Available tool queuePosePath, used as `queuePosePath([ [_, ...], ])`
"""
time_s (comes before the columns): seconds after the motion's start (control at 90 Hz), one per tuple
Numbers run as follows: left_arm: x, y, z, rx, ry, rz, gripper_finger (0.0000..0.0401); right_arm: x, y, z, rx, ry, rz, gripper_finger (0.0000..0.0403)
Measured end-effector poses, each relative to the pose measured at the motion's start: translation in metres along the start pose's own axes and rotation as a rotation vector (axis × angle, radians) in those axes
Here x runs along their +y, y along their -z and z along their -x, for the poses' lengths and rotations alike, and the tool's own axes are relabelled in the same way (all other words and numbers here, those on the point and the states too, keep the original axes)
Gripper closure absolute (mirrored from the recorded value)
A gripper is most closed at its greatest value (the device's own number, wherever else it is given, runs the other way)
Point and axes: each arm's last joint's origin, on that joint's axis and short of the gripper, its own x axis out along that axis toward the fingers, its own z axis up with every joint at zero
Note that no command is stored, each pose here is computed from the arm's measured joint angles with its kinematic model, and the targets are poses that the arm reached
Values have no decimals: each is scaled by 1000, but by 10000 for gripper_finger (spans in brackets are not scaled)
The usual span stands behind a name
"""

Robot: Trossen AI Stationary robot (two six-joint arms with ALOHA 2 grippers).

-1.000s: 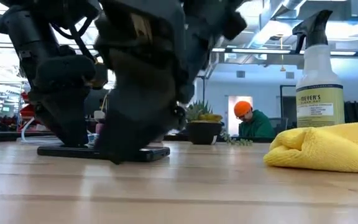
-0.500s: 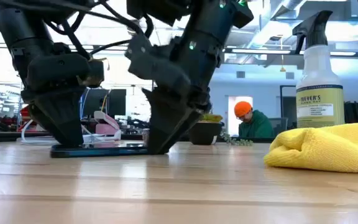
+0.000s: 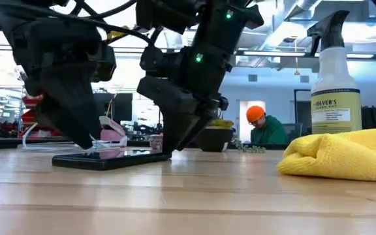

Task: Apply microfiber cloth
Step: Wipe the front and back of the cellphone with the microfiber cloth

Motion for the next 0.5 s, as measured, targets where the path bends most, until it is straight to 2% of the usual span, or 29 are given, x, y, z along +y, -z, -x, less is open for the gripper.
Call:
queuePosePath([
  [0.167,1,2,2,20,-12,-8,168,-5,-4,9,-32,54,20,253],
  [0.244,2,8,4,63,-34,-22,168,-2,-7,21,-30,-14,31,253],
  [0.356,2,15,6,136,-44,-51,168,4,-3,25,51,-146,41,253],
  [0.5,3,19,6,164,-51,-82,168,11,4,7,86,-184,48,253],
])
